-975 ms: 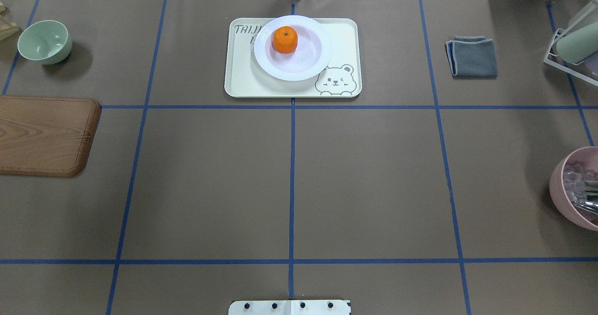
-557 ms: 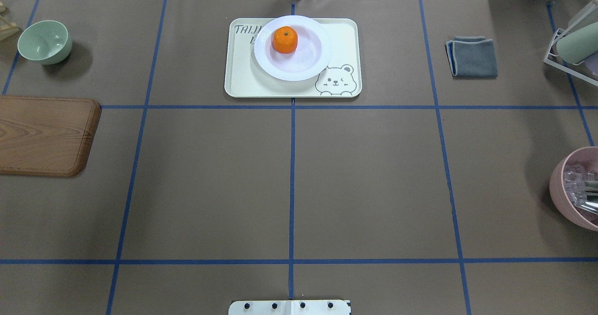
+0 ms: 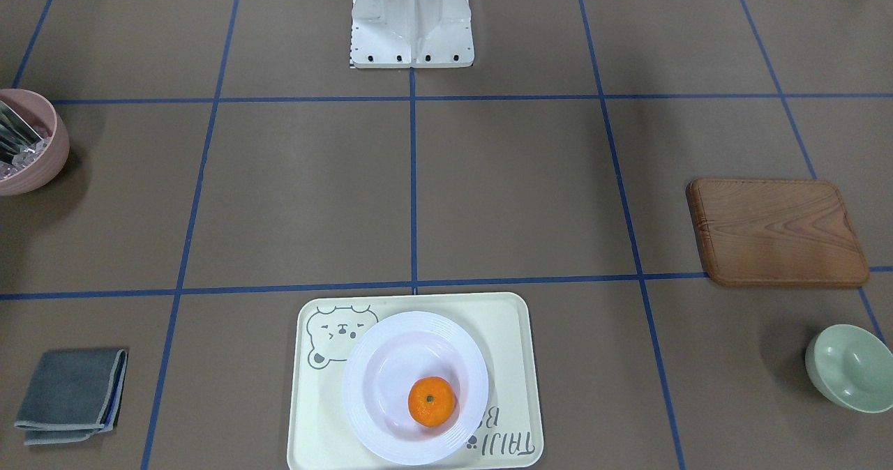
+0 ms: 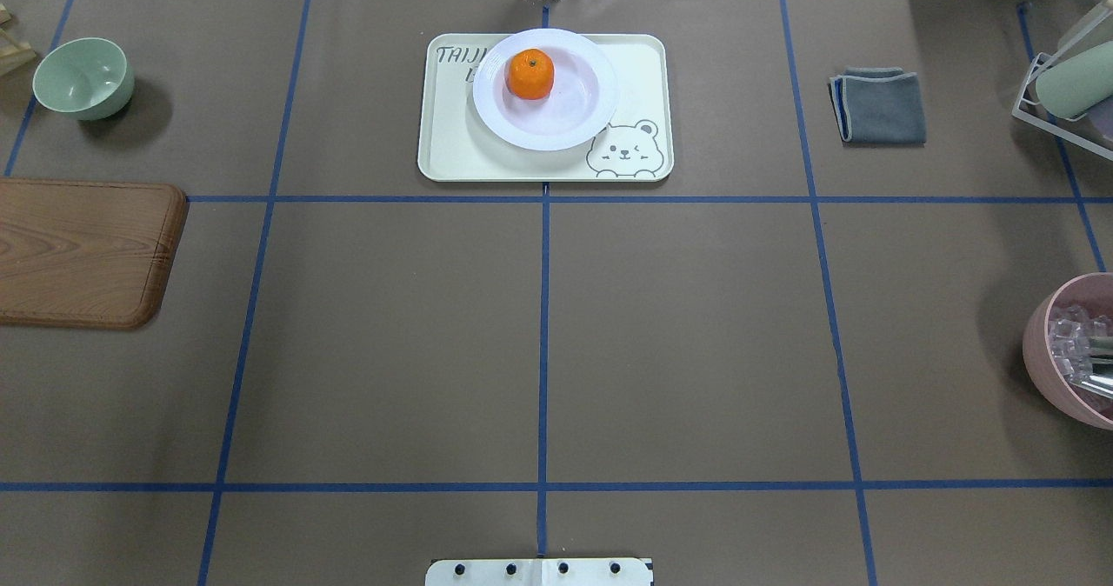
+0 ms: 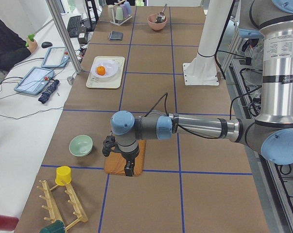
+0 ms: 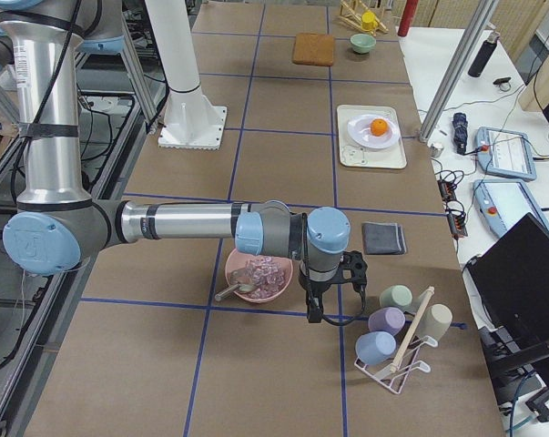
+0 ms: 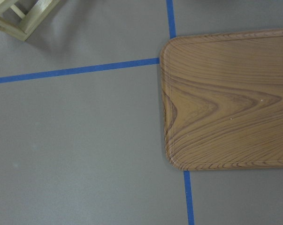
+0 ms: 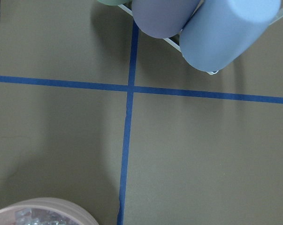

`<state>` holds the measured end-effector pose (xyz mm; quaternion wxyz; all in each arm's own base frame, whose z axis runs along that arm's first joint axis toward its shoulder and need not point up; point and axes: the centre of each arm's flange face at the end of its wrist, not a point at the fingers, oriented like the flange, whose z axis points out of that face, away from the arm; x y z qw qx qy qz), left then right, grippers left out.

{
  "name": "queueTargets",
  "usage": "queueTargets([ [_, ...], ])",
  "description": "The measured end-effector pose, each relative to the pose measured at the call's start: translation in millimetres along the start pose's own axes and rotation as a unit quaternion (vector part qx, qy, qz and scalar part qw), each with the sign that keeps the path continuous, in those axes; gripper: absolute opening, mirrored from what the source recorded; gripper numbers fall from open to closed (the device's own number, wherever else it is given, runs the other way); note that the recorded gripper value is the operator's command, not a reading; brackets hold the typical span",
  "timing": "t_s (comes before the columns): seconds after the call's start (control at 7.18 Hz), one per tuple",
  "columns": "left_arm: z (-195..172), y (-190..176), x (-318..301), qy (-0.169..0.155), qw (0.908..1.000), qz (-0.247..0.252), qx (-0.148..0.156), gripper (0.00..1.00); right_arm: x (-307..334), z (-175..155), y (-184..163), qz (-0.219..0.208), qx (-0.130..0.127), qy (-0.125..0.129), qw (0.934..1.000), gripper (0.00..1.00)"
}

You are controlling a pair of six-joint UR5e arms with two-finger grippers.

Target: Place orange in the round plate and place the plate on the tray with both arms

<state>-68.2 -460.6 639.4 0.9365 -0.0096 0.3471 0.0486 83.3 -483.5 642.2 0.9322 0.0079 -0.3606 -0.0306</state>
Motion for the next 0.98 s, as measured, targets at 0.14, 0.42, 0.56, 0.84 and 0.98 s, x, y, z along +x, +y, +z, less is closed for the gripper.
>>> queueTargets([
  [0.14, 2.2, -1.2, -2.1, 0.0, 1.0, -0.002, -0.002, 0.99, 2.1, 2.1, 1.3, 0.003, -0.002, 0.0, 1.0, 1.0],
  [0.42, 2.9, -3.3, -3.0, 0.0, 1.0, -0.003, -0.003, 0.99, 3.3, 2.9, 2.0, 0.006, -0.003, -0.001, 1.0, 1.0],
  [0.56, 3.9, -3.4, -3.8, 0.0, 1.0, -0.004, -0.004, 0.99, 3.4, 3.0, 2.0, 0.006, -0.003, -0.001, 1.0, 1.0],
  [0.84, 6.0, -4.1, -5.8, 0.0, 1.0, -0.005, -0.006, 0.99, 2.8, 2.8, 1.4, 0.006, -0.003, -0.001, 1.0, 1.0],
  [0.98, 6.8, -4.2, -6.5, 0.0, 1.0, -0.006, -0.007, 0.99, 2.8, 2.7, 1.4, 0.006, -0.003, -0.001, 1.0, 1.0],
])
